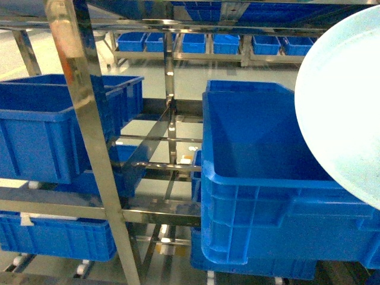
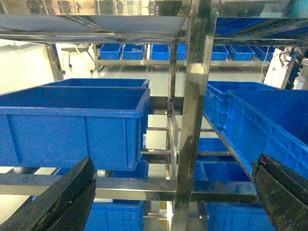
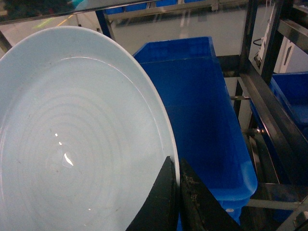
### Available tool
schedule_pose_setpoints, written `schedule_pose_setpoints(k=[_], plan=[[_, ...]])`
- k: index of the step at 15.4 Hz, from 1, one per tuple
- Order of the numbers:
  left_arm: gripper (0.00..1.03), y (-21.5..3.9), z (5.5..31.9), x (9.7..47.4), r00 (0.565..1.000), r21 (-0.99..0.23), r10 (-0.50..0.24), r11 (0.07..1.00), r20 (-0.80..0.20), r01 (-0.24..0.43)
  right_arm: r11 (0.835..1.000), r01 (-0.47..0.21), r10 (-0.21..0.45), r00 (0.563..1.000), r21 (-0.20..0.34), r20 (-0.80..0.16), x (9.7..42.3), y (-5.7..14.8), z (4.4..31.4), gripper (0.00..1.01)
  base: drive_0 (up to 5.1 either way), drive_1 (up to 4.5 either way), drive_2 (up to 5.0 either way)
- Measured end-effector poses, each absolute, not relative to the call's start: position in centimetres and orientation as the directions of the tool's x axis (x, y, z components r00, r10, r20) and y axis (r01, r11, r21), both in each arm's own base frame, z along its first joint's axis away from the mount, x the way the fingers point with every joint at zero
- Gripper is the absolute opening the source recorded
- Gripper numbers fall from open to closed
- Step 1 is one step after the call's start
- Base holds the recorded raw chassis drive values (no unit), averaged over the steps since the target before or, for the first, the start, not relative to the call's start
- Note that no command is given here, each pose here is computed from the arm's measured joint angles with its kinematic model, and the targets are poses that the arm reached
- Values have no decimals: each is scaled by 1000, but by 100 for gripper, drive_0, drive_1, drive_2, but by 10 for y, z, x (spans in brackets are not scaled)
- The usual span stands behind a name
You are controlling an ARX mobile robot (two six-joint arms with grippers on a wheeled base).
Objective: Place blue tray on left shelf second layer neatly
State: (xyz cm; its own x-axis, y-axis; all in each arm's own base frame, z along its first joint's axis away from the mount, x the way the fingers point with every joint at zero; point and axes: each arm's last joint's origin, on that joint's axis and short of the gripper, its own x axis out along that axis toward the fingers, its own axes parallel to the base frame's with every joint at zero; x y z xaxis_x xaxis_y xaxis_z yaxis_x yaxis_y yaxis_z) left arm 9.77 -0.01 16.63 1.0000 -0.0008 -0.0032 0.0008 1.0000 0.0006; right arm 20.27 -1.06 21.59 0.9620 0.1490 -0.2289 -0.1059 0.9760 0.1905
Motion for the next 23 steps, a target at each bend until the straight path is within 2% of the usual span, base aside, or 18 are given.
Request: schedule_pose_setpoints(k=[15,23], plan=[[98,0,166,98,1000,1,-1,1000,-4,1,976,-105,149,960,192,-235,203,-11,215,2,14,431,-402],[98,0,166,98,1000,1,0,1000,-4,0,976,-105,149,960,192,-235,203,-11,215,2,0,0,0]])
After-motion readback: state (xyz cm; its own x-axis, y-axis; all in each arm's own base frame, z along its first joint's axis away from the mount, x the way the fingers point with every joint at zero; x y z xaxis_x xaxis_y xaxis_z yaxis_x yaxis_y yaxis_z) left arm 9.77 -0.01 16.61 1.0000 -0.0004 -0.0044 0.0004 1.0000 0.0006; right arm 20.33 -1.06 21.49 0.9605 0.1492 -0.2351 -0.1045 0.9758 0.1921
